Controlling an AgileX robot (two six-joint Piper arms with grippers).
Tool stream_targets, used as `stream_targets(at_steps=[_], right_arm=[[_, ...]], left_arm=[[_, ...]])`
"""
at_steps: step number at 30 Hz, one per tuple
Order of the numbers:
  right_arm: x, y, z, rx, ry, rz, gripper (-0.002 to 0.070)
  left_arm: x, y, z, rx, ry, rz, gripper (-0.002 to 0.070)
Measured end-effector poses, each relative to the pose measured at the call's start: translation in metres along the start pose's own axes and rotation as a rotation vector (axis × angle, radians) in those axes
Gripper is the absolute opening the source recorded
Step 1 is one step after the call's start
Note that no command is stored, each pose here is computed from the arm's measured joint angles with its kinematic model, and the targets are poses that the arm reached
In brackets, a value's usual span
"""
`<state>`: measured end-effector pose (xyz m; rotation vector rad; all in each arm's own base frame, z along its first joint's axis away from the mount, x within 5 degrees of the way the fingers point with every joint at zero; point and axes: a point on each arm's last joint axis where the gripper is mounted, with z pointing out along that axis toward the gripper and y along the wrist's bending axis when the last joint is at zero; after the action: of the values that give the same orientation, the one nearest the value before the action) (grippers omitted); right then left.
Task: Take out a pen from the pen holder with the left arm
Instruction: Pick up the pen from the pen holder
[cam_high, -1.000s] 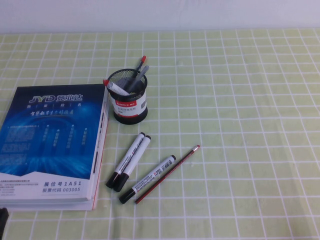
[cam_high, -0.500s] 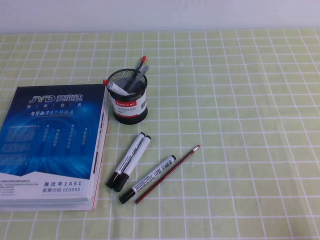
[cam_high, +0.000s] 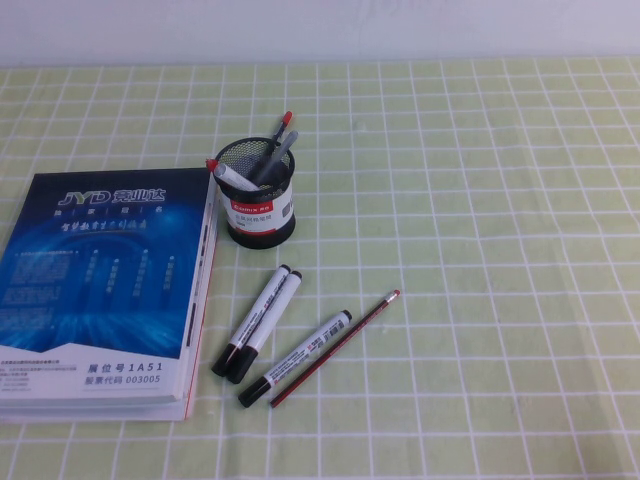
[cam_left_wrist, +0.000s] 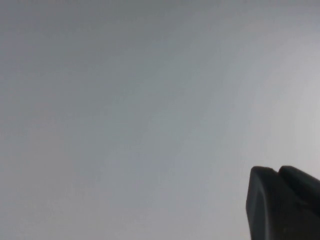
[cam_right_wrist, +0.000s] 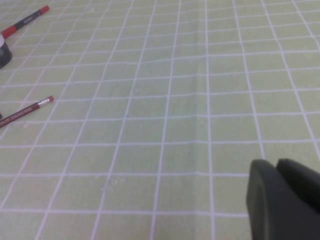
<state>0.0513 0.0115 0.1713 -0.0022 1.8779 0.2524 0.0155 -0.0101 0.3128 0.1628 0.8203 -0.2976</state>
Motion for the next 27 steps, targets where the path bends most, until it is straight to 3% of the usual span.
stream_targets(at_steps=[8,20,27], right_arm=[[0.0,0.0,0.0,0.0,0.0,0.0,-0.0015],[0.0,0.0,0.0,0.0,0.0,0.0,-0.0015],[0.0,0.0,0.0,0.0,0.0,0.0,-0.0015]], left_arm=[[-0.013,-0.001,0.002,0.006,-0.064,0.054,-0.0002],[0.011,0.007,0.043,-0.052,0.407,0.002,-0.0002],[0.037,0.009,0.067,-0.059,0.55,-0.028,-0.0002]])
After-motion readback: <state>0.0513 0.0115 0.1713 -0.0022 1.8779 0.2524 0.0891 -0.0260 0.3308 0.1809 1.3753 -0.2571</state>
